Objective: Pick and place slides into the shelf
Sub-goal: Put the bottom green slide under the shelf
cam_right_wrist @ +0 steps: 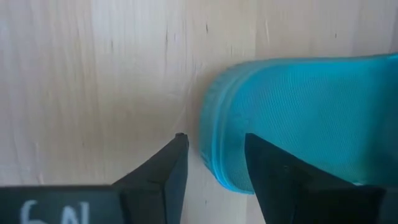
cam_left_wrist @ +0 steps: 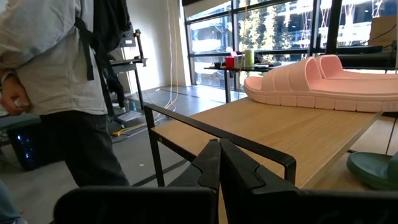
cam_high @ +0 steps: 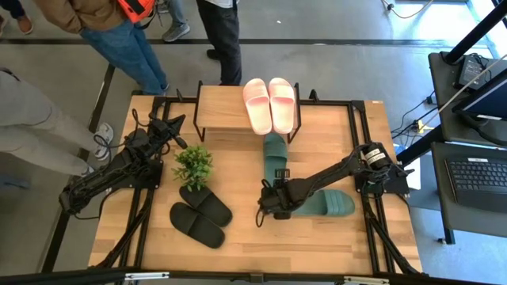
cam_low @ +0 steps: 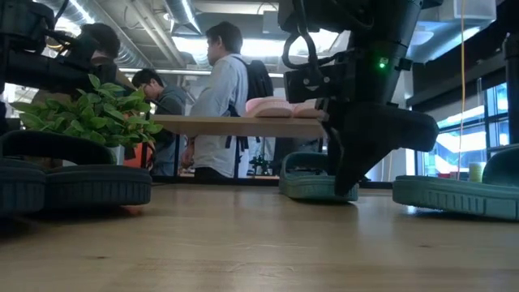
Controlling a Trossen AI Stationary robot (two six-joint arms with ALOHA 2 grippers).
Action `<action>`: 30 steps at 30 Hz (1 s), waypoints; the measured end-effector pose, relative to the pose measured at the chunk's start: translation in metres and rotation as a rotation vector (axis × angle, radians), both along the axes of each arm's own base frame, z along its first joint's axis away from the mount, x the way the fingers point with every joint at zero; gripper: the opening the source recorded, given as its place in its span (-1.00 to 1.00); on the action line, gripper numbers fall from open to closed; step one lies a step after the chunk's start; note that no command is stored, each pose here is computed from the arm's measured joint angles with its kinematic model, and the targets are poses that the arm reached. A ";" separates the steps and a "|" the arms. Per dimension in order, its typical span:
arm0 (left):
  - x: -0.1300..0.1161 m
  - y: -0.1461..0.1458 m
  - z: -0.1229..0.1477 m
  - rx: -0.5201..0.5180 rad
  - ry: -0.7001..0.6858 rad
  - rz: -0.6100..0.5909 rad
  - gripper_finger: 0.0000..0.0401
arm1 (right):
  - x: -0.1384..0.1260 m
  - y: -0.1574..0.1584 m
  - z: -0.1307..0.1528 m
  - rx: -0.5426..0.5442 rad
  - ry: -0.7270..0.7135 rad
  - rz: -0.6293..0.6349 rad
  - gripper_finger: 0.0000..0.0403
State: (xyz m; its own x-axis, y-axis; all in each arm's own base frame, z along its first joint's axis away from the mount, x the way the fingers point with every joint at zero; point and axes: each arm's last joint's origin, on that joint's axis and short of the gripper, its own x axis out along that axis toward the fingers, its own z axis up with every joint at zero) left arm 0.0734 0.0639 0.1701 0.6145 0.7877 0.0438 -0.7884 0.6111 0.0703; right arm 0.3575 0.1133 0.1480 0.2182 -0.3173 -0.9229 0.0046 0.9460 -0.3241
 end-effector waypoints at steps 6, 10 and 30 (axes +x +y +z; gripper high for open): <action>0.000 0.000 0.000 0.000 0.000 0.001 -1.00 | 0.002 0.001 0.000 0.007 -0.020 0.000 -0.21; 0.000 0.000 0.000 0.000 0.000 0.000 -1.00 | 0.003 0.001 0.001 0.018 -0.043 -0.021 -0.21; 0.000 0.000 0.000 0.000 0.001 0.000 -1.00 | 0.003 0.000 0.001 0.013 -0.039 -0.021 -0.65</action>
State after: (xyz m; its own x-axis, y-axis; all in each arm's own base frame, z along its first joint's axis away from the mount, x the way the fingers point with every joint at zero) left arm 0.0734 0.0639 0.1699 0.6145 0.7877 0.0432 -0.7884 0.6111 0.0708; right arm 0.3610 0.1134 0.1486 0.2476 -0.3100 -0.9179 0.0372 0.9498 -0.3107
